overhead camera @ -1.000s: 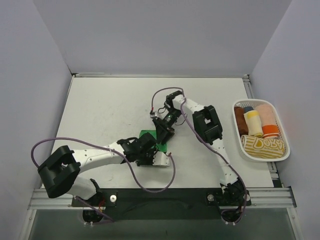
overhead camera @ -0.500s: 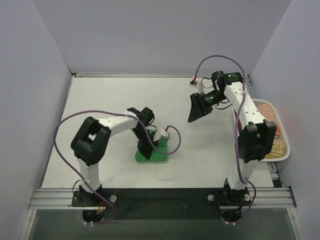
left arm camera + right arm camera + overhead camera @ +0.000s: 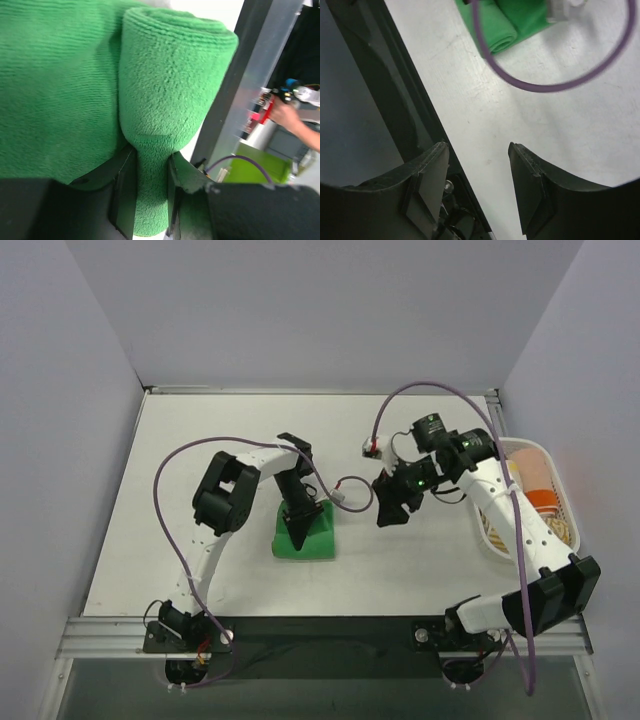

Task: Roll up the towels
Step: Roll the towel

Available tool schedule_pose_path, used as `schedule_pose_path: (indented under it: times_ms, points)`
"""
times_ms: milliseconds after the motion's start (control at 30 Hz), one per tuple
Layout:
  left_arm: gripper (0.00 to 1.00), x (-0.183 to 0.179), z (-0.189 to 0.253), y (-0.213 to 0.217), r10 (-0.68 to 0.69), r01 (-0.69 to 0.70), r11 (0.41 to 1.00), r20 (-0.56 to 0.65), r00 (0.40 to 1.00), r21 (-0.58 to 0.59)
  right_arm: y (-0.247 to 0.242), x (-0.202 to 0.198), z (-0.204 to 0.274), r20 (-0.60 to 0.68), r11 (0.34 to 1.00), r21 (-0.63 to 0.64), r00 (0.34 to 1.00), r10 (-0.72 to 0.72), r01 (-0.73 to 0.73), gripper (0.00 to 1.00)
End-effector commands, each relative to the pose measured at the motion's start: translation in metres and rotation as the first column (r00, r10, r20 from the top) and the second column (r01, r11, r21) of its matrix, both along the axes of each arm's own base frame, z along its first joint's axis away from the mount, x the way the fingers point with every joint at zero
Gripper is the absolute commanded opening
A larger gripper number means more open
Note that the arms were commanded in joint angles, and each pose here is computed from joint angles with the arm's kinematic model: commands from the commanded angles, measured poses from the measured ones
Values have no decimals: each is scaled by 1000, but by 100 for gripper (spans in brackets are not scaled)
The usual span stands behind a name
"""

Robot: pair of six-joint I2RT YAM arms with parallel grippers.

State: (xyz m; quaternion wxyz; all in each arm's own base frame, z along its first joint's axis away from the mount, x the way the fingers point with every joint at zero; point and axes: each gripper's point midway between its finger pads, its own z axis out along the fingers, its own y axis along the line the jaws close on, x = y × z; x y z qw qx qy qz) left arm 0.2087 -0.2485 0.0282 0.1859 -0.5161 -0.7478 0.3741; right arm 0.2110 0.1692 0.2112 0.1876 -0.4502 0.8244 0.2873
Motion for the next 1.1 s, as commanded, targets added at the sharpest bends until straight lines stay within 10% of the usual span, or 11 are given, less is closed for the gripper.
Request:
schedule_pose_path:
  times_ms: [0,800,1067]
  points:
    - [18,19,-46,26,-143,136,983,44,989,127,13,-8,-9,73,991,-71,990,118,-113,52]
    - [30,13,-72,42,-60,84,974,-118,991,211,157,26,-158,338,824,-461,793,507,-330,58]
    - [33,19,-69,47,7,19,978,-126,992,210,133,-4,-204,197,790,-468,824,531,-397,35]
